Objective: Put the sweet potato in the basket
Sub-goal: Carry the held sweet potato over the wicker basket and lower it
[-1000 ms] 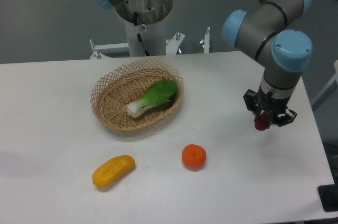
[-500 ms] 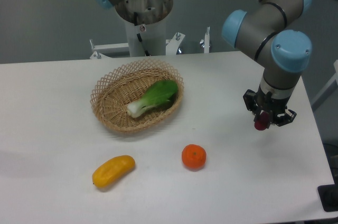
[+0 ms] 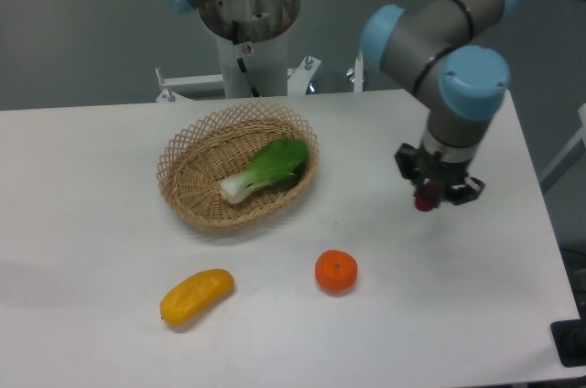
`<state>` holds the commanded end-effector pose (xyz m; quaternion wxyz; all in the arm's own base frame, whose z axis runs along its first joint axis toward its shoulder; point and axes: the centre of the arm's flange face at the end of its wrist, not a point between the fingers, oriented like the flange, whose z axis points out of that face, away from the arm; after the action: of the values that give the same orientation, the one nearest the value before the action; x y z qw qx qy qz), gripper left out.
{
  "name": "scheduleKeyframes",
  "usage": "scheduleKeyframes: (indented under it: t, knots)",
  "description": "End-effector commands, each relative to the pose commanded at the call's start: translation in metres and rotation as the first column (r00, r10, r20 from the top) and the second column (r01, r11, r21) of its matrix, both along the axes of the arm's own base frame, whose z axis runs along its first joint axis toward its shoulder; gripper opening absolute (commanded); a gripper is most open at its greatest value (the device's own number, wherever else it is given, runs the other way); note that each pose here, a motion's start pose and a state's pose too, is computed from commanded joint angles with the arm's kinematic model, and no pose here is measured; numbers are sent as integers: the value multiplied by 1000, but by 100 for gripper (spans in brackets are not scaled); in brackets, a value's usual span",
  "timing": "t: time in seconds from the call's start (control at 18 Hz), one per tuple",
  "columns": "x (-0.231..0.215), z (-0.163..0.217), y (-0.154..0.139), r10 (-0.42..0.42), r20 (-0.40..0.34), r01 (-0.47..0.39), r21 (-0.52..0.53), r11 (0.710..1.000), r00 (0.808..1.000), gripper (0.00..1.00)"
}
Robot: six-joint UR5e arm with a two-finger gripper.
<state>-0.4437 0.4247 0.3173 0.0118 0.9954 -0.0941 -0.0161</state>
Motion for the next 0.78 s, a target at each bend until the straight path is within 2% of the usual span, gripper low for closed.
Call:
scheduleKeyframes:
  t: [0.39, 0.5, 0.78]
  knots:
    - [105, 2, 37, 44, 9, -44, -2, 999, 999, 0]
    - [137, 0, 51, 8, 16, -8, -5, 1000, 1000, 0]
    - [205, -9, 87, -15, 24, 15, -16, 1000, 1000, 0]
